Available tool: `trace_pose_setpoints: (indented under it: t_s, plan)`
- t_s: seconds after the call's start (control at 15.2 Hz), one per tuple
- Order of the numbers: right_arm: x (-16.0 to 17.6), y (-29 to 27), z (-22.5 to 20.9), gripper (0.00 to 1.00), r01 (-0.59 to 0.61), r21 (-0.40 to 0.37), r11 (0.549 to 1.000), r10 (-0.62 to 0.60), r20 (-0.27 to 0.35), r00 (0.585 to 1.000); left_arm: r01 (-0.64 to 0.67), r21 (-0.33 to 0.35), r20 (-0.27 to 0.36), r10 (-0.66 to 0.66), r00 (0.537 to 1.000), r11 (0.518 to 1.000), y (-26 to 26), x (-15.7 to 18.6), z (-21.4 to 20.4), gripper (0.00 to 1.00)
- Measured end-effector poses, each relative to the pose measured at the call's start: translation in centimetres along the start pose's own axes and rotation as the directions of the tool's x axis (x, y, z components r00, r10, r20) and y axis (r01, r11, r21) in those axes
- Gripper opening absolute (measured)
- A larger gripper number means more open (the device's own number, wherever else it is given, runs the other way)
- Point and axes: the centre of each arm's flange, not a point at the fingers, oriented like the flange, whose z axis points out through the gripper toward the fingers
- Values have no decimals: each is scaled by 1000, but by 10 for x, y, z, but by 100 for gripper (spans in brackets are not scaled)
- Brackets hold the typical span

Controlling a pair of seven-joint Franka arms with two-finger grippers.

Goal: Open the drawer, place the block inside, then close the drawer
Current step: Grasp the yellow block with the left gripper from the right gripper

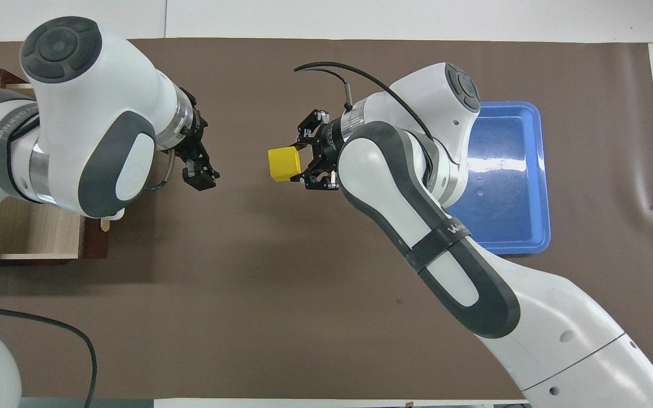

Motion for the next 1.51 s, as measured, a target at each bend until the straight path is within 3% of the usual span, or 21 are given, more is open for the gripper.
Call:
trace_pose_setpoints:
  t_s: [0.39,0.72,1.12,1.25,1.45,1.51]
  plan:
    - [-3,-1,1,56,4,15,1000,-4,0,1000,-65,15,-38,65,997,998,-30,-64,59,100]
    - [-3,-1,1,56,4,15,1000,-4,0,1000,-66,-32,-17,66,998,997,-22,-67,52,100]
    - [-3,-2,0,56,4,30,1000,-4,0,1000,-84,-35,-24,84,996,996,-28,-73,54,100]
    - [-3,-3,0,56,4,41,999,-4,-1,1000,-86,-30,-29,86,996,996,-29,-74,58,93]
    - [-3,-1,4,56,7,26,1000,-7,-4,1000,-103,-40,-44,101,994,994,-29,-73,59,59]
    - [-3,-1,5,56,10,27,1000,-10,-5,1000,-115,-40,-48,113,992,993,-29,-73,59,56]
